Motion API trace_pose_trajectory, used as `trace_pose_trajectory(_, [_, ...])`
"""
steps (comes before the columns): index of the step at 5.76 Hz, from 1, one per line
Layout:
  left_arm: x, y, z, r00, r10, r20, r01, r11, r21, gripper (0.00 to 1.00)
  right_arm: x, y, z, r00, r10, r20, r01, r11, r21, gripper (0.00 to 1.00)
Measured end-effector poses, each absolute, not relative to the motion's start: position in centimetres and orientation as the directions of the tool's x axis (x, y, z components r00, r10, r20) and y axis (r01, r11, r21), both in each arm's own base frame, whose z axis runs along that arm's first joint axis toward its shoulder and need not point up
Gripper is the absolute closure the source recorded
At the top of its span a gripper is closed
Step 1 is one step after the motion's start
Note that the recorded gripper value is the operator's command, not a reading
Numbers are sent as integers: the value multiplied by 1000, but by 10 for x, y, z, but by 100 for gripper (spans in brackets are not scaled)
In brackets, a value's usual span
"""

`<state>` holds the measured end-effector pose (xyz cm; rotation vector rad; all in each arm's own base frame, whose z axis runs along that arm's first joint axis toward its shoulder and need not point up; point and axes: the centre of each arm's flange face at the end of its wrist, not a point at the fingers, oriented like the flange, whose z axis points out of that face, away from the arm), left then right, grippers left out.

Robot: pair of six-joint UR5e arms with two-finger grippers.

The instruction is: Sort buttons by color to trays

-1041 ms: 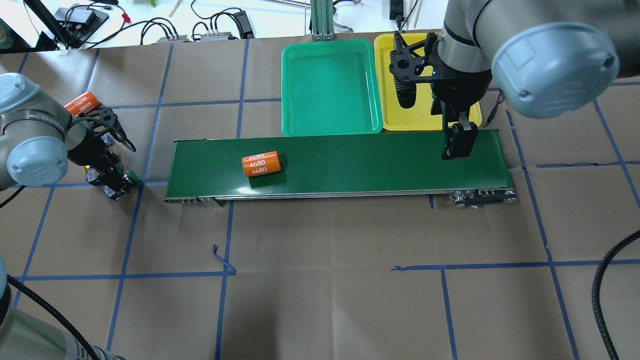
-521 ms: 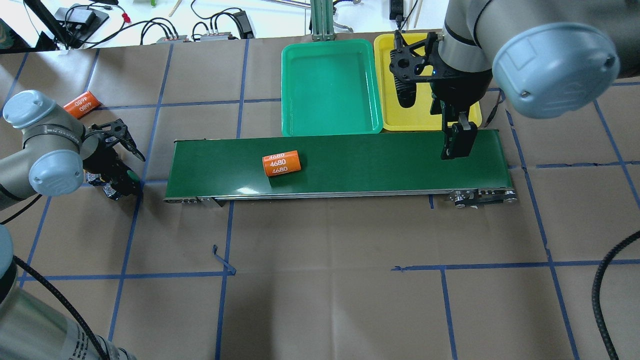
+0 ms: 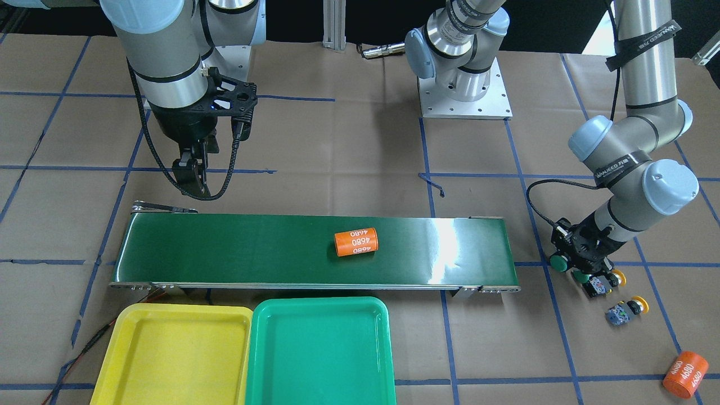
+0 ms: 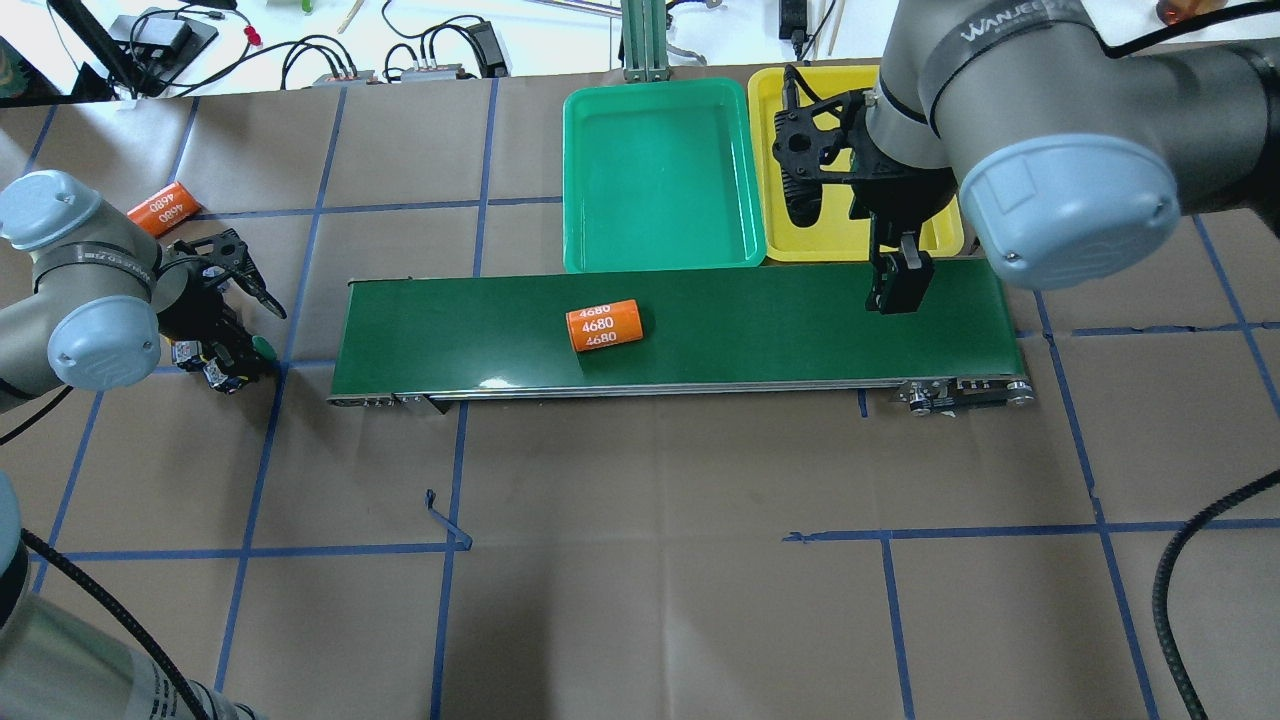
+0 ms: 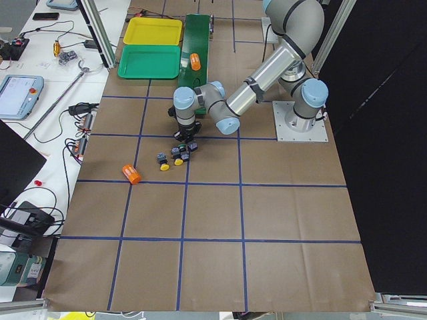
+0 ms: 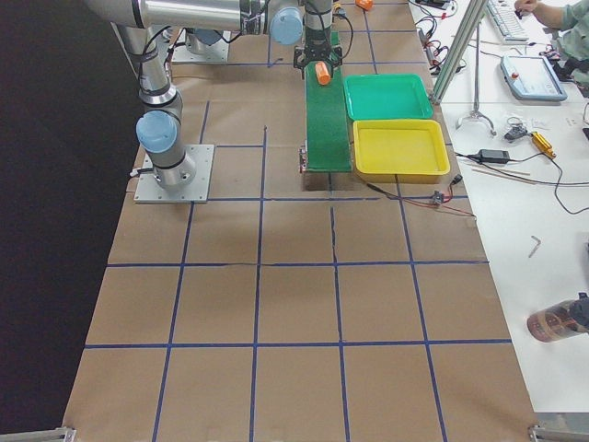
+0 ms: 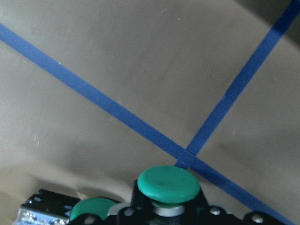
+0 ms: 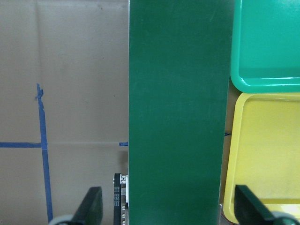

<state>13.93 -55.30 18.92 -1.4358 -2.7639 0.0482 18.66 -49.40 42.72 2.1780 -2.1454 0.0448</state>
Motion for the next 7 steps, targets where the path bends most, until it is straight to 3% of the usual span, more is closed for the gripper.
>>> trace_pose_trajectory(3, [93, -557, 236, -505, 863, -13, 863, 504, -47, 87, 186, -489, 432, -38, -999, 26, -998, 40, 44, 0])
trace_pose_trajectory(6, [-72, -557, 283, -229, 973, -21, 973, 228, -48, 88, 187, -486, 424, -53, -999, 6, -997, 53, 49, 0])
trace_pose_trajectory(7, [-111, -552, 276, -161, 987, -4, 986, 161, -45, 79, 187, -485, 421, -56, -998, 2, -997, 56, 49, 0])
